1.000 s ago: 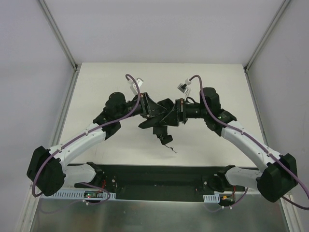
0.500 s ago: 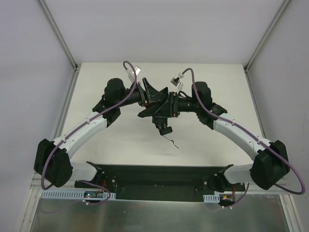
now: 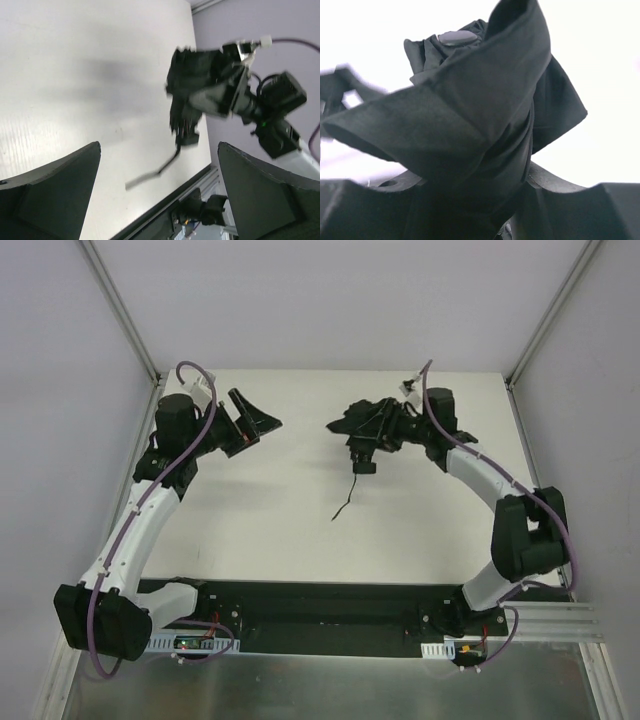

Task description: Put away the umbrella

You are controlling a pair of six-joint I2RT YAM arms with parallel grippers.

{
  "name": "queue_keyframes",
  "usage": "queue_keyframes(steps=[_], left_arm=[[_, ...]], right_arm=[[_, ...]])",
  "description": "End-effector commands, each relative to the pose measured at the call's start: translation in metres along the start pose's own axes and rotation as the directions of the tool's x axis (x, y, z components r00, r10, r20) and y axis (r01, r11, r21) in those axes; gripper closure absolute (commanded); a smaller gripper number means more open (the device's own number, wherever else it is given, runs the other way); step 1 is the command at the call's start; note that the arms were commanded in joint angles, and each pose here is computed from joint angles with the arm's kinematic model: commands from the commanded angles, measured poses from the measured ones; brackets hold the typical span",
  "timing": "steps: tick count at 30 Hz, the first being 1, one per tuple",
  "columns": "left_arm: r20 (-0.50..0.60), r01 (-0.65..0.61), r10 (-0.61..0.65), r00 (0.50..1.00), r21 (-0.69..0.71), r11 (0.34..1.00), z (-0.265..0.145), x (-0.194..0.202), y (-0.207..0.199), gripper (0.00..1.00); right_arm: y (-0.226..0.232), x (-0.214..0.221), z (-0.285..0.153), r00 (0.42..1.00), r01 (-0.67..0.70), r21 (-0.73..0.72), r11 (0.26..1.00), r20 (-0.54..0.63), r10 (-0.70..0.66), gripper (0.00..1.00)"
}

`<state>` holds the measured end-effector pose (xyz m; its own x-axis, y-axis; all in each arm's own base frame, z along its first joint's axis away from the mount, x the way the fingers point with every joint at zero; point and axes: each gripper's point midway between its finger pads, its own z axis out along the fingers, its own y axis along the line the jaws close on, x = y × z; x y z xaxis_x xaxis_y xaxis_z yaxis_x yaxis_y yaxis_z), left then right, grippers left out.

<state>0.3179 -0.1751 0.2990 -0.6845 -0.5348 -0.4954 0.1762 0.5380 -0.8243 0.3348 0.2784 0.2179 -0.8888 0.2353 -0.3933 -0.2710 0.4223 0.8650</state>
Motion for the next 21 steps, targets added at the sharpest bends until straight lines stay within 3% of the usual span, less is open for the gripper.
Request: queue_keyframes(steps=[1, 5, 11, 16, 21], left_arm=[[-0.046, -0.043, 0.041, 0.998, -0.048, 0.998, -0.015, 0.017, 0.006, 0.02], [-0.098, -0.058, 0.056, 0.994, -0.018, 0.998, -0.018, 0.035, 0.007, 0.02], [-0.143, -0.109, 0.113, 0.983, 0.038, 0.993, -0.025, 0.053, 0.002, 0.02], [-0.156, -0.122, 0.128, 0.979, 0.048, 0.991, -0.021, 0.051, -0.001, 0.02], [-0.175, -0.128, 0.139, 0.975, 0.075, 0.989, -0.018, 0.046, -0.012, 0.03]], right_arm=[[-0.079, -0.103, -0.027, 0.955, -0.147, 0.201, 0.968, 0.284, 0.086, 0.76], [-0.174, -0.181, -0.057, 0.881, -0.297, 0.316, 0.901, 0.454, 0.131, 0.75], [-0.252, -0.292, -0.086, 0.793, -0.335, 0.348, 0.876, 0.606, 0.062, 0.66], [-0.300, -0.322, -0.090, 0.742, -0.414, 0.351, 0.840, 0.665, 0.088, 0.57], [-0.310, -0.321, -0.106, 0.742, -0.430, 0.414, 0.803, 0.668, 0.053, 0.34]])
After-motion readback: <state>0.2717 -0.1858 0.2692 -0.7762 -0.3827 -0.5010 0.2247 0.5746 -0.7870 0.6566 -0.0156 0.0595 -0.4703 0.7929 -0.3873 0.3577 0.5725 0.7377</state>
